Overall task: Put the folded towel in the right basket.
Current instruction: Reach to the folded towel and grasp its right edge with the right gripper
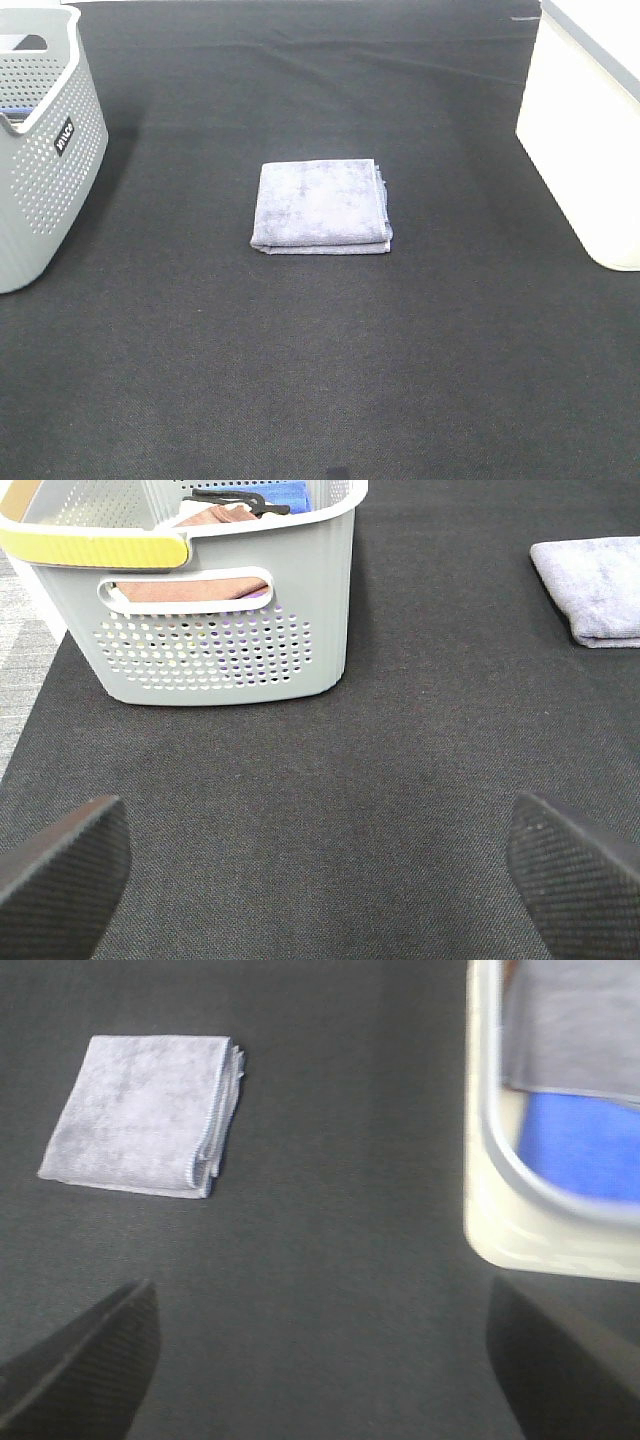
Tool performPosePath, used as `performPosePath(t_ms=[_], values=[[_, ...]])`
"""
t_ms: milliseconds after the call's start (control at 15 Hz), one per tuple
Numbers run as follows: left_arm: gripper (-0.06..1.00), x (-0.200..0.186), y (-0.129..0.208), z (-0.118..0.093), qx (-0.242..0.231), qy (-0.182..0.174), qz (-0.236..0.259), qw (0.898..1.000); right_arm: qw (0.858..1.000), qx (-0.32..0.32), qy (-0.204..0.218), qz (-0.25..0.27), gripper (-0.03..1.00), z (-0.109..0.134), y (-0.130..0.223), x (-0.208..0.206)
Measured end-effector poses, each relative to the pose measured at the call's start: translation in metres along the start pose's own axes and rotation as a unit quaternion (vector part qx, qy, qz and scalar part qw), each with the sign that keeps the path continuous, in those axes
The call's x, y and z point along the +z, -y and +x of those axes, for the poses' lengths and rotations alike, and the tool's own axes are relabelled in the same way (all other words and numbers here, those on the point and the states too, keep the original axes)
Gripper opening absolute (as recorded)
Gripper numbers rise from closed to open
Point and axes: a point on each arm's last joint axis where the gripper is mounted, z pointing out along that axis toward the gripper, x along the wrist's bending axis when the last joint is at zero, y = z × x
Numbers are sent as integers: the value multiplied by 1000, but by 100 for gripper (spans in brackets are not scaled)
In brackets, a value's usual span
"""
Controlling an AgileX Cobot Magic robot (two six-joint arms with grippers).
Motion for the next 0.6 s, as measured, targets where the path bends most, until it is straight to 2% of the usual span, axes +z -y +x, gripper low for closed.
performPosePath(t_ms=[200, 267, 400, 600], values=[[97, 0, 0, 0, 0, 0, 0, 1000, 999, 9, -29, 25, 82, -5, -53, 39], [97, 0, 0, 0, 0, 0, 0, 1000, 999, 9, -29, 25, 82, -5, -53, 39], [97, 0, 0, 0, 0, 0, 0, 1000, 998, -3, -51, 35, 81, -4, -81, 76], [97, 0, 0, 0, 0, 0, 0, 1000, 992, -41, -88, 78, 81, 24, -100, 136]])
